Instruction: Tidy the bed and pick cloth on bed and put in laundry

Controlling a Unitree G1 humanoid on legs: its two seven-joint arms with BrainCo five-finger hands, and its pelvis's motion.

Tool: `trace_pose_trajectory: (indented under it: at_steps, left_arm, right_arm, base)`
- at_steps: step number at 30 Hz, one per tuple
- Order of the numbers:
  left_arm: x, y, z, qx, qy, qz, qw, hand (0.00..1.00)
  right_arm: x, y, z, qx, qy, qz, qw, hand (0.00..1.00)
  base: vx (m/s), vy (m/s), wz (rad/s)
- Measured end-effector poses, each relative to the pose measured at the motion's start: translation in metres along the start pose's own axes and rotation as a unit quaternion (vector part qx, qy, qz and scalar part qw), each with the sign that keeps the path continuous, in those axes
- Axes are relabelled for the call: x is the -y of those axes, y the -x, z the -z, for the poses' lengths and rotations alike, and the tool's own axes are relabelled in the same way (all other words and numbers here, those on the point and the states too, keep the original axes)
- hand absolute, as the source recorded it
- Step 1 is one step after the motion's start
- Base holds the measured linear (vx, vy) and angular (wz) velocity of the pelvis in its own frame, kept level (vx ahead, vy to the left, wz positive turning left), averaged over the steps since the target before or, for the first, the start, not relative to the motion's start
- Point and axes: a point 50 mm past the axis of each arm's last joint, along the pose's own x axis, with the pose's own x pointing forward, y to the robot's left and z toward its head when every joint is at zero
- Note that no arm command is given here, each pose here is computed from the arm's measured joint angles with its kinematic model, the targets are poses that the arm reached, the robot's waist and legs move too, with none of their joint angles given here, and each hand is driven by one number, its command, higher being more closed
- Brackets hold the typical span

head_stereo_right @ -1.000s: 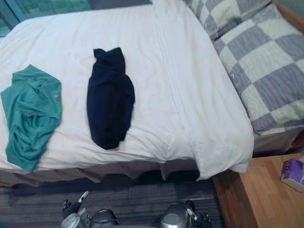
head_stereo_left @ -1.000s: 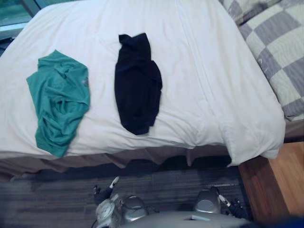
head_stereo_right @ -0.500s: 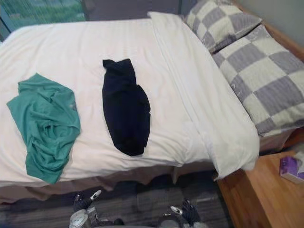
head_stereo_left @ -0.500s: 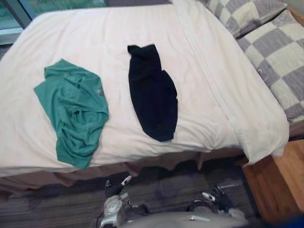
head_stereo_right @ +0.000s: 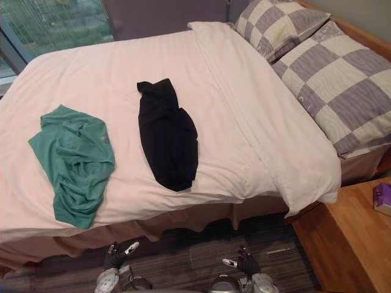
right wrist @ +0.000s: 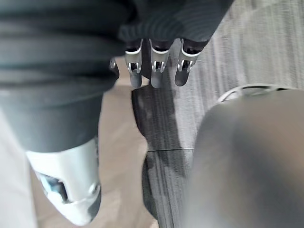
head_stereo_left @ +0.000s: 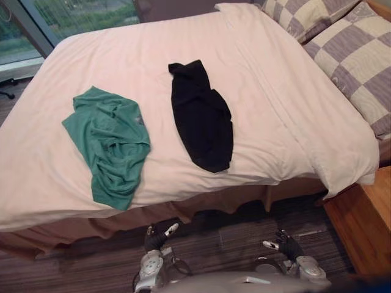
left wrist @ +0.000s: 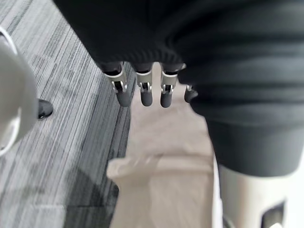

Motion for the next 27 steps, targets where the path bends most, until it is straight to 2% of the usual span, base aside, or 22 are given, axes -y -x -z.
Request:
trace_pose_trajectory:
  at_steps: [2,7,11,13,16,21,24,27]
  left_arm:
    - [-0.011,-0.002,-0.001,0.005,-0.042,-0.002,0.999,0.00]
    - [-0.020,0.003,0.008,-0.008,-0.067,-0.004,0.998,0.00]
    - [-0.006,0.002,0.005,-0.004,-0.093,0.033,0.995,0.00]
    - [0.003,0.003,0.002,0.004,-0.093,0.050,0.994,0.00]
    - [0.002,0.002,0.002,-0.006,-0.097,0.049,0.994,0.00]
    - [0.017,0.006,0.008,-0.018,-0.071,0.075,0.994,0.00]
    - [0.016,0.007,0.008,-0.015,-0.027,0.057,0.998,0.00]
    - [0.003,0.005,0.010,-0.034,0.081,-0.011,0.996,0.00]
  right_arm:
    - [-0.006,0.004,0.012,-0.009,-0.022,0.001,1.000,0.00]
    - [-0.008,0.005,0.010,0.009,-0.013,-0.002,1.000,0.00]
    - [-0.002,0.008,0.009,0.023,-0.004,-0.007,1.000,0.00]
    - [0.000,0.009,0.010,0.026,-0.019,-0.004,0.999,0.00]
    - [-0.012,0.006,0.004,0.043,-0.054,-0.032,0.997,0.00]
    - [-0.009,0.006,-0.002,0.061,-0.100,-0.036,0.993,0.00]
    - [-0.012,0.006,0.003,0.053,-0.162,-0.028,0.985,0.00]
    - [-0.014,0.005,0.006,0.039,-0.225,-0.009,0.973,0.00]
  base:
    - [-0.02,0.336,0.13]
    - [0.02,0.213,0.11]
    - [0.13,0.064,0.48]
    - [0.14,-0.027,0.77]
    - [0.08,-0.118,0.38]
    - [0.03,-0.084,0.06]
    - [-0.04,-0.031,-0.03]
    - [-0.07,0.006,-0.11]
